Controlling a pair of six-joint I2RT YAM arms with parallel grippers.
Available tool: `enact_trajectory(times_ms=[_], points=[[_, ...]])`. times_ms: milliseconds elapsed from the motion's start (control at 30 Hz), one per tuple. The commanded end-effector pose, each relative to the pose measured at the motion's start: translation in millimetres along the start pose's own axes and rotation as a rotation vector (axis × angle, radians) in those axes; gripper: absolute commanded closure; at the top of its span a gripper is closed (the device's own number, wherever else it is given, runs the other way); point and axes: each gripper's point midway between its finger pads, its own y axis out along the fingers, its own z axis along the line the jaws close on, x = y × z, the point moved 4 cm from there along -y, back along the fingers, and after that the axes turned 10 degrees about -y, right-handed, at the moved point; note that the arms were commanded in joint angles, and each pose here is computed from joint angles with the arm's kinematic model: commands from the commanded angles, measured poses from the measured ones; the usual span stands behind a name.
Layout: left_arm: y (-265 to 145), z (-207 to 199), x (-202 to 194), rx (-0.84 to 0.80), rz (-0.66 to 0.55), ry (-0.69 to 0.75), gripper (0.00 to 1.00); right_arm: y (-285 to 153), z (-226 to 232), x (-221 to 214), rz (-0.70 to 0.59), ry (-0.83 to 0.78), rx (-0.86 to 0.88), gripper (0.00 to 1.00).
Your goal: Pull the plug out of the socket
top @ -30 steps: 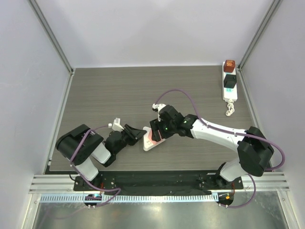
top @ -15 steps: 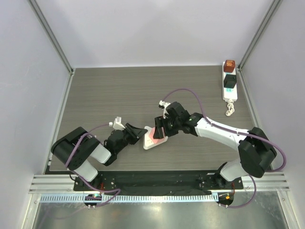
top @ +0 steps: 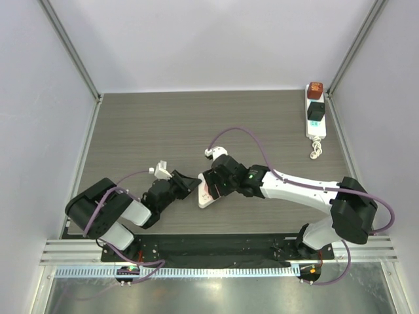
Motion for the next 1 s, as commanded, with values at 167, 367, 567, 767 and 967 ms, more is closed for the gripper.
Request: enact_trajectory(times_ms=[167, 367, 567, 767, 967], points=[[-18.4, 69.4, -2.5, 0.29, -0.004, 0.143, 1.0, -19.1, -43.9, 32.5, -0.144, 0.151, -0.039, 0.99], [-14.4, 54.5, -13.1, 0.212, 0.08, 0.176, 1.0, -9.7, -42.2, 9.6, -0.124, 0.08, -0.019, 0.99], [-18.3, 29.9, -17.2, 0.113, 0.123, 0.174, 0.67, -9.0, -40.4, -5.0, -0.209, 0.028, 0.028, 0.99], [-16.9, -8.5, -23.2, 0.034, 0.211, 0.186, 0.41, -12.2, -40.2, -20.4, -0.262, -0.048, 0.062, 0.99], [-4.3, -24.6, -35.4, -0.001, 0.312, 0.169, 0.37, -12.0, -35.7, -20.8, -0.276, -0.059, 0.097, 0.99]])
